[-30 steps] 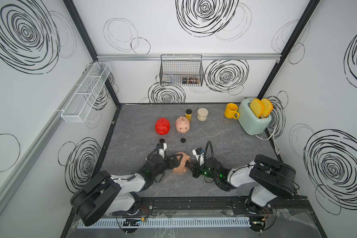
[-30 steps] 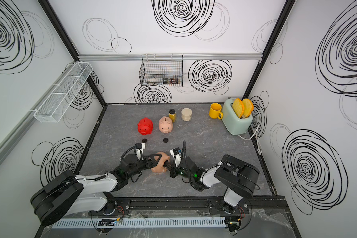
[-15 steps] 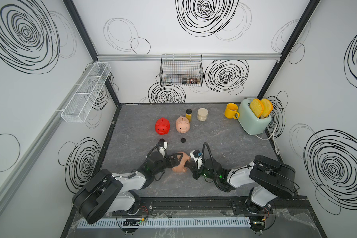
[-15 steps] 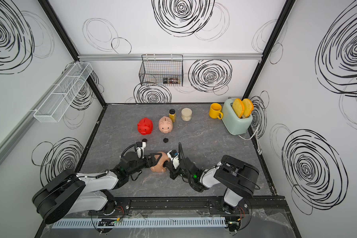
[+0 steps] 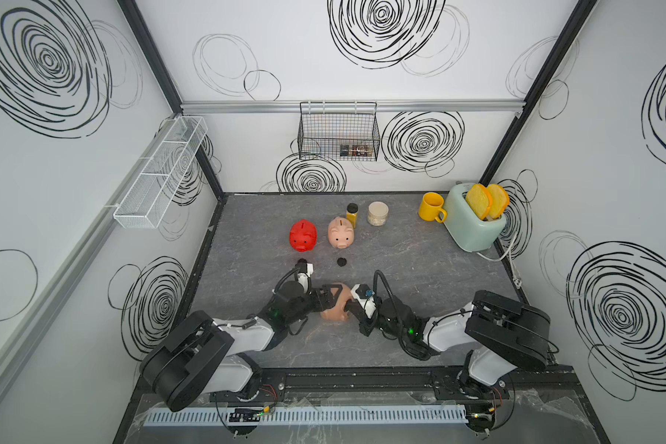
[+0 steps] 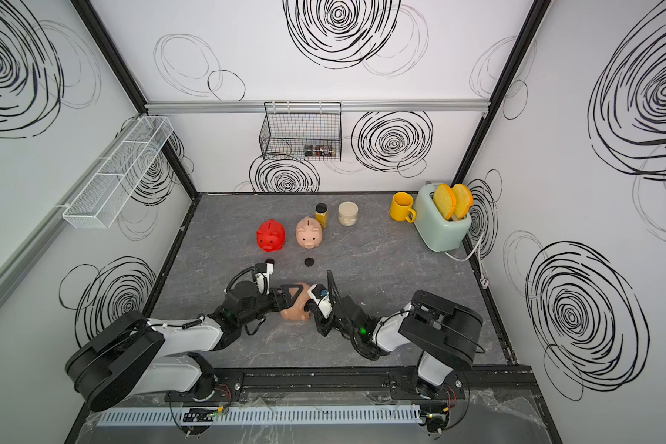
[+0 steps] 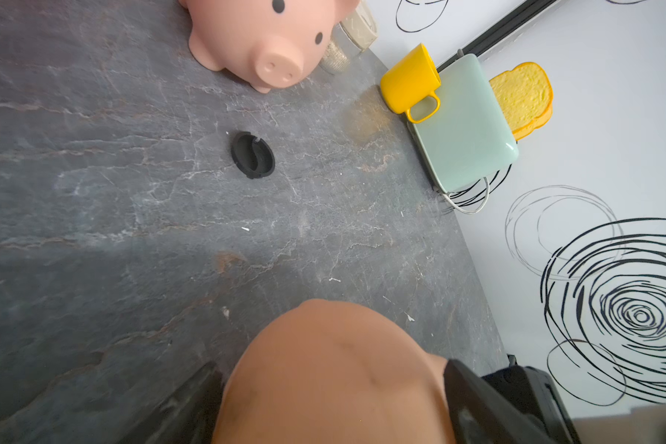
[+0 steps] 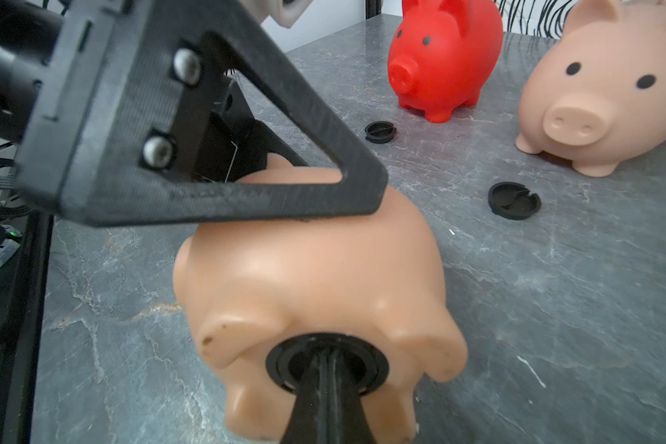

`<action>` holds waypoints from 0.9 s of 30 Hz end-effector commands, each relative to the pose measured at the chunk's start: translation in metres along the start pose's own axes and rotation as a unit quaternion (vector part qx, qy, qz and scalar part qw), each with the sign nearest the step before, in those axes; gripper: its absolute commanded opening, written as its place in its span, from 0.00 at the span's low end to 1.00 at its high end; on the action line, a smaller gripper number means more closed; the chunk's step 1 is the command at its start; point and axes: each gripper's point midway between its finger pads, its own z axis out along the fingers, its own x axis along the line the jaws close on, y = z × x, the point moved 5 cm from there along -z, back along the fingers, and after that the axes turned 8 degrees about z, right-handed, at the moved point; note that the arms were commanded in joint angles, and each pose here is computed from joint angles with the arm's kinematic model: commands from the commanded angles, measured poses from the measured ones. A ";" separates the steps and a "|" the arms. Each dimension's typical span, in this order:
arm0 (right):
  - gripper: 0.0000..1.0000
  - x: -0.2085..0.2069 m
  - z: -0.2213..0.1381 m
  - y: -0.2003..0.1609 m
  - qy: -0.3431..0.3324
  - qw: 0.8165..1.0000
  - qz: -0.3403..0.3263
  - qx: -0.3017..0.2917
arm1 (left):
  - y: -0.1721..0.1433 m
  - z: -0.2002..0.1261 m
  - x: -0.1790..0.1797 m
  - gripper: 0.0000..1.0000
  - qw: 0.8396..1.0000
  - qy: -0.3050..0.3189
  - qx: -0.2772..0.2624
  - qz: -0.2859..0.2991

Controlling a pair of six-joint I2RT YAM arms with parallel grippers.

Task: Open piggy banks
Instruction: Open the lid on the piggy bank.

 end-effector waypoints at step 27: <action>0.00 -0.010 -0.029 -0.009 -0.039 0.999 0.009 -0.003 | -0.066 -0.010 0.032 0.90 0.987 0.053 0.147 -0.021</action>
